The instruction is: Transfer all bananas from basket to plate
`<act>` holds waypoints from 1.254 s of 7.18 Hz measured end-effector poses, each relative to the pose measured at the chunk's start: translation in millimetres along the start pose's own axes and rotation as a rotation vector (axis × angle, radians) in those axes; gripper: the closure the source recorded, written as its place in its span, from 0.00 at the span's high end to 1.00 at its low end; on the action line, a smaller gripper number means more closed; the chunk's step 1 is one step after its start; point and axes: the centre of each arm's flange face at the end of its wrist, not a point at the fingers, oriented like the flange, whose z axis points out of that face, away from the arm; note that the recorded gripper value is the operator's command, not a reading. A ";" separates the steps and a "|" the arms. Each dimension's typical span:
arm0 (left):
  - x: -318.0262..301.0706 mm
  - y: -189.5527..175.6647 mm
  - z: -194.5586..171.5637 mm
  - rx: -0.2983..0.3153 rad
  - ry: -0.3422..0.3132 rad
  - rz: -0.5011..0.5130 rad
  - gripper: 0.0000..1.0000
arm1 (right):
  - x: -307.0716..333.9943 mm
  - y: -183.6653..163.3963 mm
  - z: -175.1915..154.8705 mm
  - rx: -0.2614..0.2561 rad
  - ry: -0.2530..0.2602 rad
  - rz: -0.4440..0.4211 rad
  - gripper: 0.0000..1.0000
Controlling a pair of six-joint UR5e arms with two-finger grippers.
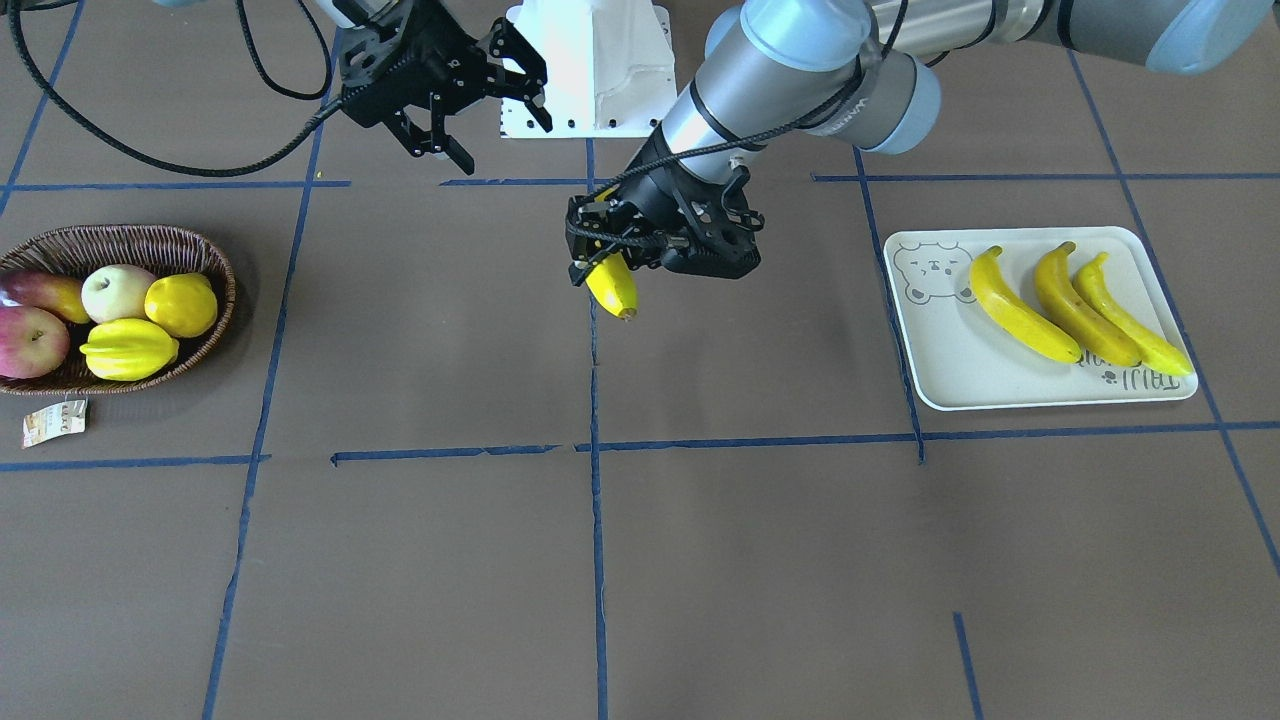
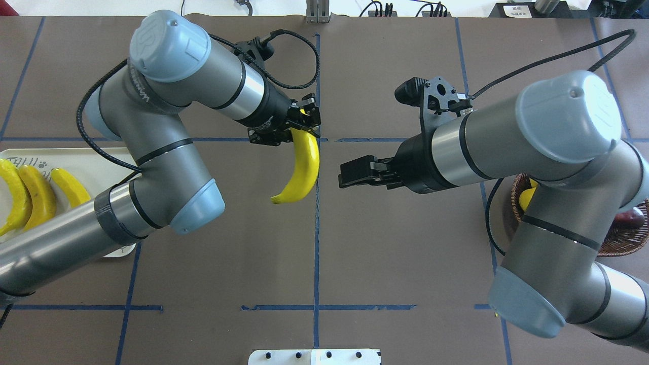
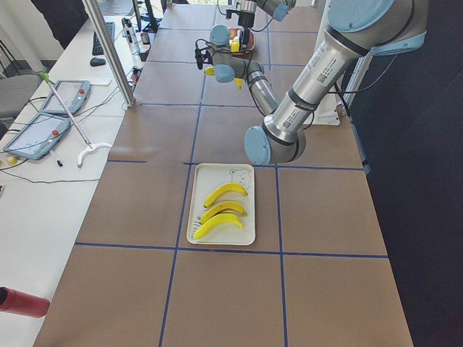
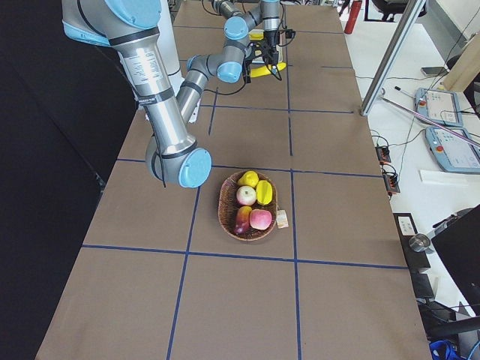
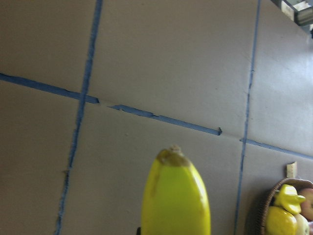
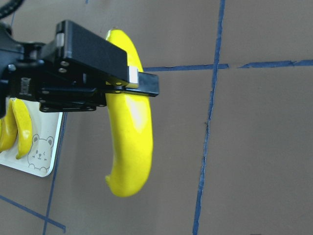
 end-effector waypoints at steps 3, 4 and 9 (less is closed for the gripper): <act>-155.0 -87.7 -23.2 0.043 -0.288 -0.006 0.00 | 38.4 -1.4 -32.6 0.034 0.047 0.035 1.00; -208.1 -102.6 -29.8 0.054 -0.356 -0.003 0.00 | 49.3 -5.3 -39.0 0.043 0.068 0.051 1.00; -361.8 -98.3 -24.0 0.116 -0.580 -0.046 1.00 | 97.2 -55.3 -93.8 0.070 0.169 0.163 1.00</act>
